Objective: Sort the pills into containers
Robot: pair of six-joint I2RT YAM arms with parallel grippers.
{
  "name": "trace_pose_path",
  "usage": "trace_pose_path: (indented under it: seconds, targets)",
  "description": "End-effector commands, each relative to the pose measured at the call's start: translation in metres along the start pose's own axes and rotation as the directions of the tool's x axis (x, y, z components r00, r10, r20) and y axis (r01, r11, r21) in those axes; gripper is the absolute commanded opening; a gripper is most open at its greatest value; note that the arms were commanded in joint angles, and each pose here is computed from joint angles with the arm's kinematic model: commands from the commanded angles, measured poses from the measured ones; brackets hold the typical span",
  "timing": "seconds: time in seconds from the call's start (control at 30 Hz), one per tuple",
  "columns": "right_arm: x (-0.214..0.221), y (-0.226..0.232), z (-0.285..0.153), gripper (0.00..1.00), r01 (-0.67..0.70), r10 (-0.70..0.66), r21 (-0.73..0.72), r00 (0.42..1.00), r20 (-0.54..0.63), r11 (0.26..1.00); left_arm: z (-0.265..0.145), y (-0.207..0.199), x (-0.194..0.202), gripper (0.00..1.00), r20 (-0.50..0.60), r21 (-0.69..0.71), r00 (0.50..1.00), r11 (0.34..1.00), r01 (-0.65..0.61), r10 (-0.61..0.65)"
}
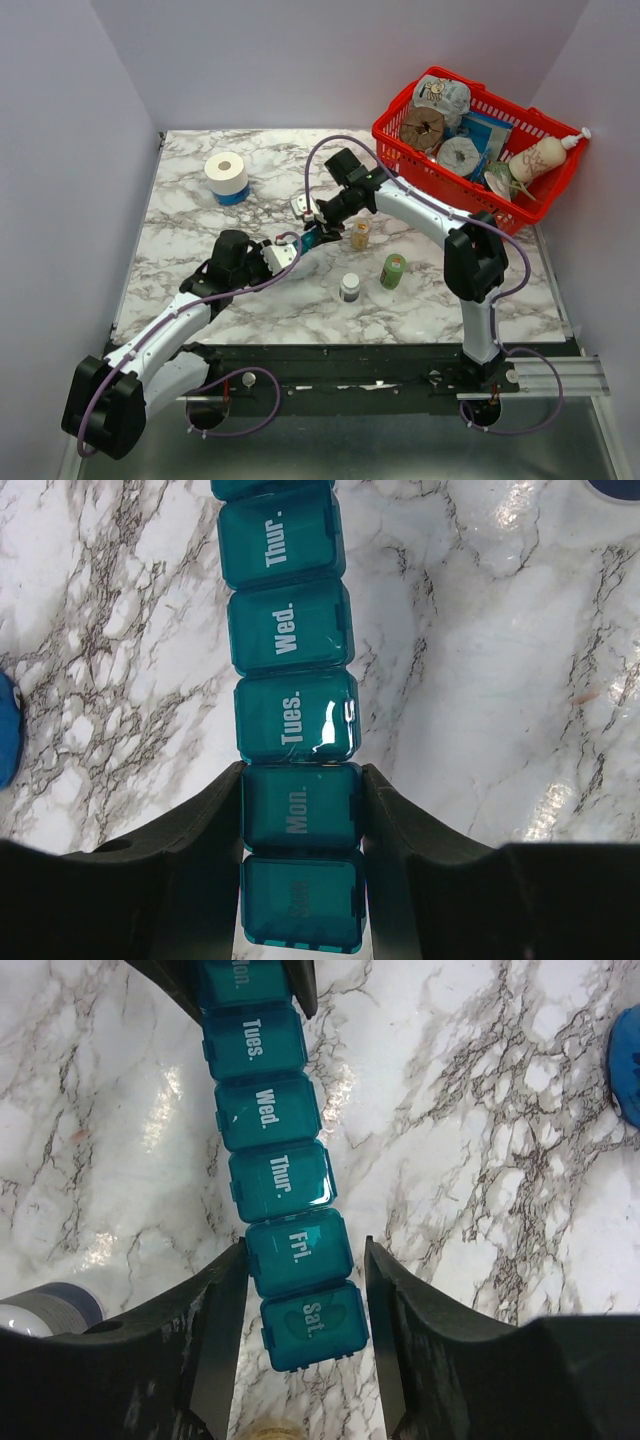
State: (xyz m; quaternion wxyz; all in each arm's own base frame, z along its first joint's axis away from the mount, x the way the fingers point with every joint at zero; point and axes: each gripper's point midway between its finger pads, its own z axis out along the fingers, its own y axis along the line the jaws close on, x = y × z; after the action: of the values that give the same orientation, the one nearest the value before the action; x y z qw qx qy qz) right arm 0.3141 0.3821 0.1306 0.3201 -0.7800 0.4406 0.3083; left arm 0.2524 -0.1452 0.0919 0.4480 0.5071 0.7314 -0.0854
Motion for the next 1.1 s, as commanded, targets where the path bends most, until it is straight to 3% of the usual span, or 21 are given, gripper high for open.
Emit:
trace_pose_path:
  seconds: [0.0, 0.17, 0.33, 0.47, 0.73, 0.9, 1.0, 1.07]
  targets:
    - [-0.016, -0.009, -0.001, 0.51, -0.01, 0.01, 0.002, 0.997, 0.078, 1.0, 0.0, -0.01, -0.004, 0.0, 0.023, 0.048, 0.999, 0.999, -0.026, 0.024]
    - [-0.012, -0.01, 0.002, 0.42, -0.056, 0.057, -0.013, 0.996, 0.074, 0.998, -0.002, -0.01, -0.006, 0.0, 0.039, 0.039, 0.999, 0.999, -0.03, 0.028]
    - [-0.015, -0.031, -0.001, 0.41, -0.138, 0.133, 0.061, 0.988, 0.085, 0.988, -0.001, -0.01, -0.007, 0.0, 0.041, 0.04, 0.999, 0.999, -0.027, 0.026]
    - [0.003, -0.073, -0.006, 0.41, -0.228, 0.224, 0.279, 0.974, 0.044, 0.933, 0.0, -0.01, -0.008, 0.0, 0.049, 0.039, 0.999, 0.999, -0.021, 0.019]
    - [0.027, -0.083, 0.009, 0.42, -0.366, 0.374, 0.331, 0.927, 0.043, 0.87, -0.001, -0.005, -0.012, 0.0, 0.075, 0.005, 0.997, 1.0, -0.003, 0.002]
    - [0.004, -0.093, -0.012, 0.53, -0.439, 0.421, 0.332, 0.898, 0.129, 0.835, 0.005, 0.003, -0.005, 0.0, 0.04, -0.014, 0.999, 1.0, 0.022, -0.022]
    - [-0.029, -0.112, -0.071, 0.63, -0.494, 0.428, 0.336, 0.867, 0.254, 0.802, 0.011, 0.015, 0.005, 0.0, -0.004, -0.037, 0.998, 0.997, 0.062, -0.062]
    - [-0.059, -0.114, -0.106, 0.68, -0.448, 0.358, 0.354, 0.887, 0.292, 0.821, 0.017, 0.026, 0.015, 0.0, -0.029, -0.062, 0.996, 0.995, 0.08, -0.082]
